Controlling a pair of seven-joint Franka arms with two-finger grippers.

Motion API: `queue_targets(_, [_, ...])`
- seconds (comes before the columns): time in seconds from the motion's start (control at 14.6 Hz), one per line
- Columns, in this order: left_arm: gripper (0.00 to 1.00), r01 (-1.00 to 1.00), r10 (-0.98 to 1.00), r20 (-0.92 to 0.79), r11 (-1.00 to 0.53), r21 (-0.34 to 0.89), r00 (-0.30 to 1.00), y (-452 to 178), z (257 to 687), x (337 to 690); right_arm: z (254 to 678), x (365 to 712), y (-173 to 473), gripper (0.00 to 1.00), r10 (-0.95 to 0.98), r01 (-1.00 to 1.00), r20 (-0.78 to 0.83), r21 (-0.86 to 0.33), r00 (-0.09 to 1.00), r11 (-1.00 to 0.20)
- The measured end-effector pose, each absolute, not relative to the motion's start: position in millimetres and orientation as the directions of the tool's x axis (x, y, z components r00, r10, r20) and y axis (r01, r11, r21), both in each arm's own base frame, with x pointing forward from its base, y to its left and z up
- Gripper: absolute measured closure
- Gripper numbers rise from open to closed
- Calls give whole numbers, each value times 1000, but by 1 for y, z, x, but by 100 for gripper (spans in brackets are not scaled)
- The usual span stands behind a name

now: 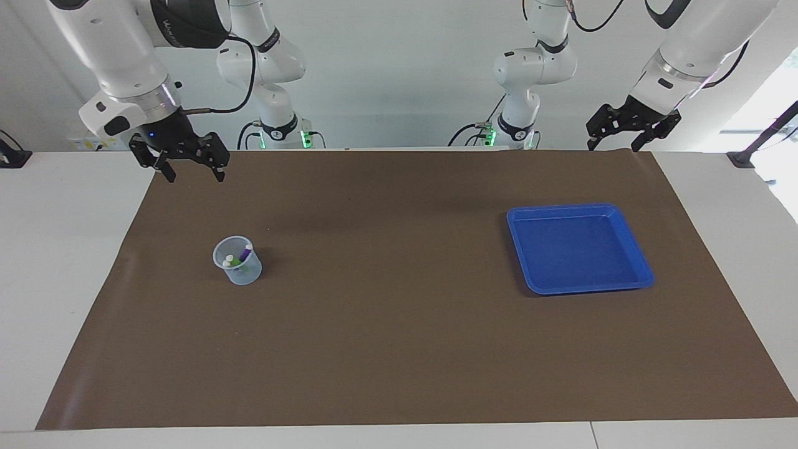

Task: Transfer and insert pens with both arms

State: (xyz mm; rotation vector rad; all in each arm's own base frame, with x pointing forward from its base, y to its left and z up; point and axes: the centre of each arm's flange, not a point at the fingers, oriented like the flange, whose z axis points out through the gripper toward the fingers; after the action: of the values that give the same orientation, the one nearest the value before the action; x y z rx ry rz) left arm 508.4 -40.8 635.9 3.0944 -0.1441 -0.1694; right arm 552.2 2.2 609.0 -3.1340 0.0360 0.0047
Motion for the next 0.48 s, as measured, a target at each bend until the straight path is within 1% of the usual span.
queue_targets(0.48, [0,-78,-83,-107,-996,44,991,-37,636,509,601,550,21,0,-39,-39,-20,1,999,-999])
